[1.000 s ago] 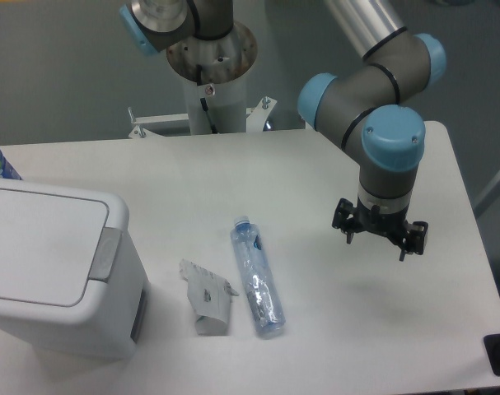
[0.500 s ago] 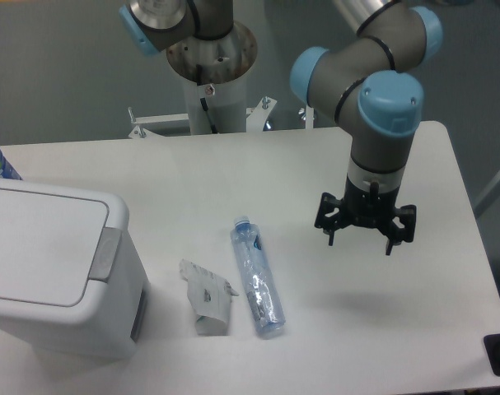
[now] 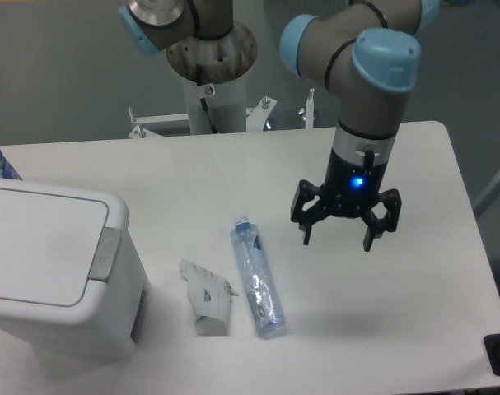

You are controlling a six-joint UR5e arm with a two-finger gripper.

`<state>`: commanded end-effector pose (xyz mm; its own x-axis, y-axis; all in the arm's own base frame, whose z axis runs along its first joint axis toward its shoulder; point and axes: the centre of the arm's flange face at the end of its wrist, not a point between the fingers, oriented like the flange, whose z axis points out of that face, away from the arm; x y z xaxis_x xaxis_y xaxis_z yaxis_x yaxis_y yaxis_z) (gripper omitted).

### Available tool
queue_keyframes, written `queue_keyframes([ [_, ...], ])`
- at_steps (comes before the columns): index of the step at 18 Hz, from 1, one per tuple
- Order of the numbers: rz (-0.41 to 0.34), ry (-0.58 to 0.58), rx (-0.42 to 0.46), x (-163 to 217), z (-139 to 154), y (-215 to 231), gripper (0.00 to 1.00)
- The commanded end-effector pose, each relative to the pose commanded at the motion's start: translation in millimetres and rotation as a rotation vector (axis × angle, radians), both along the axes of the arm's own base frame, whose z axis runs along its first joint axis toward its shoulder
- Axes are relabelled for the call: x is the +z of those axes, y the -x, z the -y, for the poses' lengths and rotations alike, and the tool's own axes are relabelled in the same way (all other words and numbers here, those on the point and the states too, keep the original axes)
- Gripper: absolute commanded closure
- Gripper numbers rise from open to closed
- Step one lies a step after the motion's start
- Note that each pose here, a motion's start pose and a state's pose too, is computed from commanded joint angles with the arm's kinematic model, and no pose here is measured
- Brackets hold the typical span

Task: Open the trash can
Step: 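Move the open gripper over the bottle toward the trash can lid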

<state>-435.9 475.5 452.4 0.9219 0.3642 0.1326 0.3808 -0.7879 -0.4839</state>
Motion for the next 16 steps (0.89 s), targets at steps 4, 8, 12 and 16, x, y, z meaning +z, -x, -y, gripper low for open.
queue_keyframes([
  [4, 0.027, -0.050, 0.047, 24, -16, -11, 0.00],
  [8, 0.054, -0.094, 0.070, 39, -26, -18, 0.00],
  [12, 0.081, -0.112, 0.083, 42, -30, -23, 0.00],
  [16, 0.107, -0.119, 0.088, 42, -41, -36, 0.00],
])
